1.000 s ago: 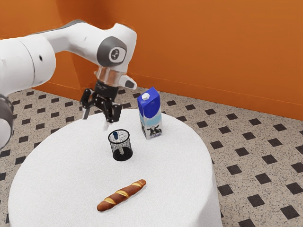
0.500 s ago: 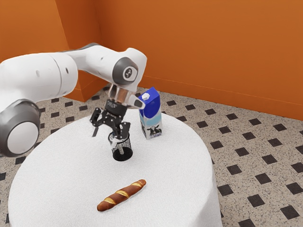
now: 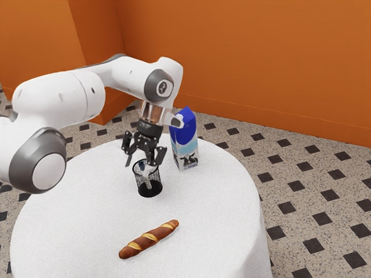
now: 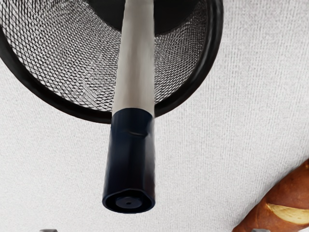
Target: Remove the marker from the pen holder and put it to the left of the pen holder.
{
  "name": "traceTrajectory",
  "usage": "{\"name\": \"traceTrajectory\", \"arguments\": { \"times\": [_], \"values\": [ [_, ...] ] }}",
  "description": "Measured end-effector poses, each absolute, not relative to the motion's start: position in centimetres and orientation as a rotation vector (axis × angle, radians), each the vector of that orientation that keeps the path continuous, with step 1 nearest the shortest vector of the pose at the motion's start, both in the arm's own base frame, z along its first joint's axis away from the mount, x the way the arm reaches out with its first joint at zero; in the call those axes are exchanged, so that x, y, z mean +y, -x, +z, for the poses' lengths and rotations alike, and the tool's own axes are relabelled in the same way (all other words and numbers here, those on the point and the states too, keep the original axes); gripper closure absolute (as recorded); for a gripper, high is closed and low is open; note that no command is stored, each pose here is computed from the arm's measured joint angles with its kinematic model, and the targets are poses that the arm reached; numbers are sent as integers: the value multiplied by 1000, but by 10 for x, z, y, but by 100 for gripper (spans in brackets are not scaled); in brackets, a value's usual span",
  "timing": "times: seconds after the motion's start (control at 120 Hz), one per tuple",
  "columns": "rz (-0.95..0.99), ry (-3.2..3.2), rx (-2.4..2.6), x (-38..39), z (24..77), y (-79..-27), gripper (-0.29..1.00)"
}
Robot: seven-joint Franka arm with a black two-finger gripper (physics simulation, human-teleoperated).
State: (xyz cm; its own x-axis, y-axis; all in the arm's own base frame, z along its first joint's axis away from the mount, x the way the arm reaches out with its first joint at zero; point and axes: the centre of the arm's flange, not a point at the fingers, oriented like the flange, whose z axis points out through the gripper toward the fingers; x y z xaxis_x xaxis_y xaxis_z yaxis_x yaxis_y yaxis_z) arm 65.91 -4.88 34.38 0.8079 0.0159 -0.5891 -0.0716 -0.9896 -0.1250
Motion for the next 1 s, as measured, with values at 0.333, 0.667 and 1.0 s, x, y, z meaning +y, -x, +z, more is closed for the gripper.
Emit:
{"name": "traceTrajectory", "arguments": {
  "times": [0.333, 0.667, 1.0],
  "values": [
    [916, 2866, 48, -48, 345, -664, 37],
    [891, 2875, 27, -40, 335, -675, 41],
    [882, 2872, 10, -32, 333, -677, 46]
  ]
}}
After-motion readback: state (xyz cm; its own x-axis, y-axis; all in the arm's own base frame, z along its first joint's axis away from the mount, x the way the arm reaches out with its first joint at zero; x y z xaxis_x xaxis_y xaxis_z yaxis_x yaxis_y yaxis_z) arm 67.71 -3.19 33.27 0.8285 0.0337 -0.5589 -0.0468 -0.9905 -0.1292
